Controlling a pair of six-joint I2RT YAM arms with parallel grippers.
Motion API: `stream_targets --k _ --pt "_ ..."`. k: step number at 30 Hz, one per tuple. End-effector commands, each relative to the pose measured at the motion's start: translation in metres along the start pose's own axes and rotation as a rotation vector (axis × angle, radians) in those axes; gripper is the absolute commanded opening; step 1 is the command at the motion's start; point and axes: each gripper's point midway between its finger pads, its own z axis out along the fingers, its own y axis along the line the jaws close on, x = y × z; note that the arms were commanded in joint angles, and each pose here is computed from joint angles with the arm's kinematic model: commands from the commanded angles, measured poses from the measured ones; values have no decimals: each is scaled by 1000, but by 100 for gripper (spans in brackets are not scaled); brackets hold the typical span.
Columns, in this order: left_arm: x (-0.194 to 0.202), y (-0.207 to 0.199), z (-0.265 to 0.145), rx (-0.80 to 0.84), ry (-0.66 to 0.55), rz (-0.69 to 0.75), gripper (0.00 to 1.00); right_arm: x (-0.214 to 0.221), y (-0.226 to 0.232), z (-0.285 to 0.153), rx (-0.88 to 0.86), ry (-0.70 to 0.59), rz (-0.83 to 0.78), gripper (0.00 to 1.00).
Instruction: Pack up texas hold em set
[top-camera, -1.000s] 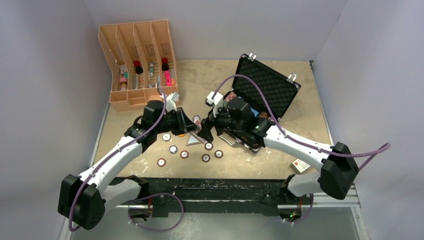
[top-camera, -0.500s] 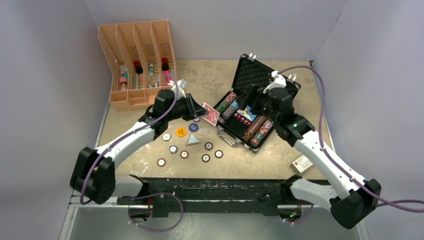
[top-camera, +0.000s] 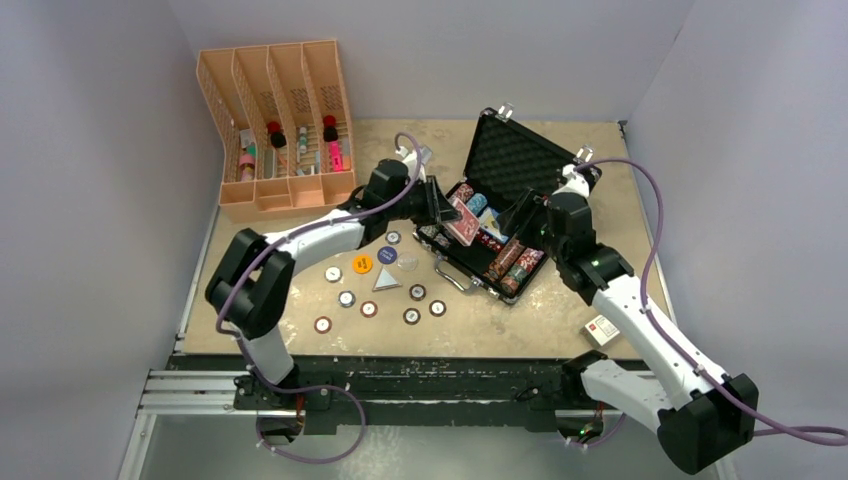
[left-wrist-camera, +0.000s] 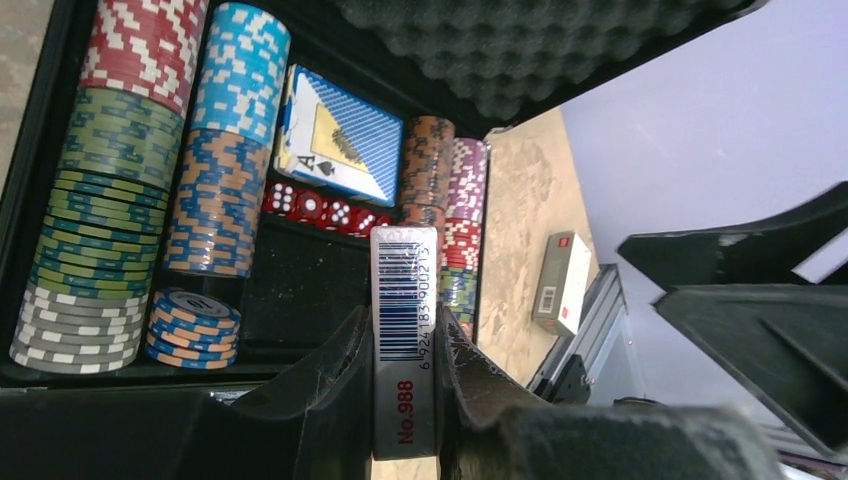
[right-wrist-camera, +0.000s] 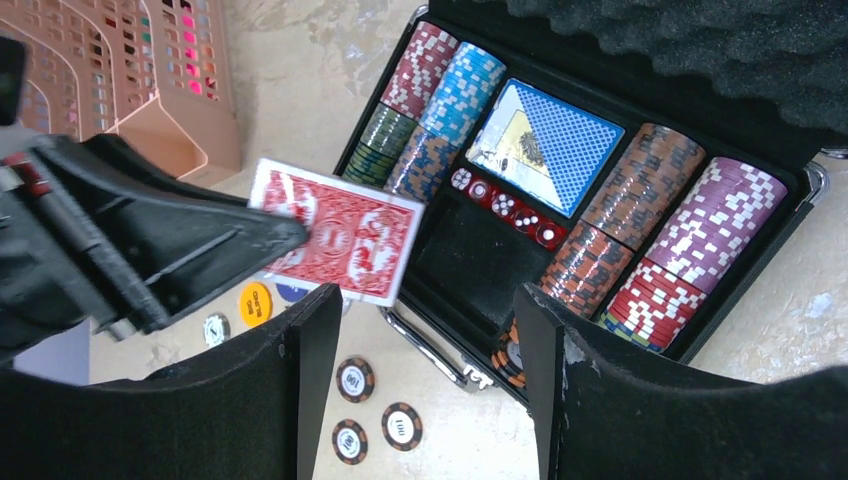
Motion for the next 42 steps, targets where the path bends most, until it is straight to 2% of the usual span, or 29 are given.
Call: stream_targets --k 1,6,16,21,23,27,32,36,42 --pt "-8 -21 18 78 11 69 0 -11 7 3 -30 -48 10 66" --pt "14 -9 39 40 112 80 0 -8 3 5 -15 -46 14 66" --pt "42 20 56 -75 187 57 0 -7 1 7 -21 -55 -1 67" --pt "55 19 64 -62 206 24 0 -4 2 9 -29 -49 2 67" --pt "58 15 69 -52 201 24 12 -5 3 10 -33 -53 5 67" --pt "60 12 79 -51 198 51 20 -6 6 11 -46 -50 3 68" --pt "49 14 72 -104 169 93 32 -5 5 11 -42 -49 -4 70" --pt "34 15 60 -173 137 144 47 -6 4 10 -37 -54 -6 71" --pt "-6 20 32 -362 55 255 57 -11 1 7 -24 -75 -17 73"
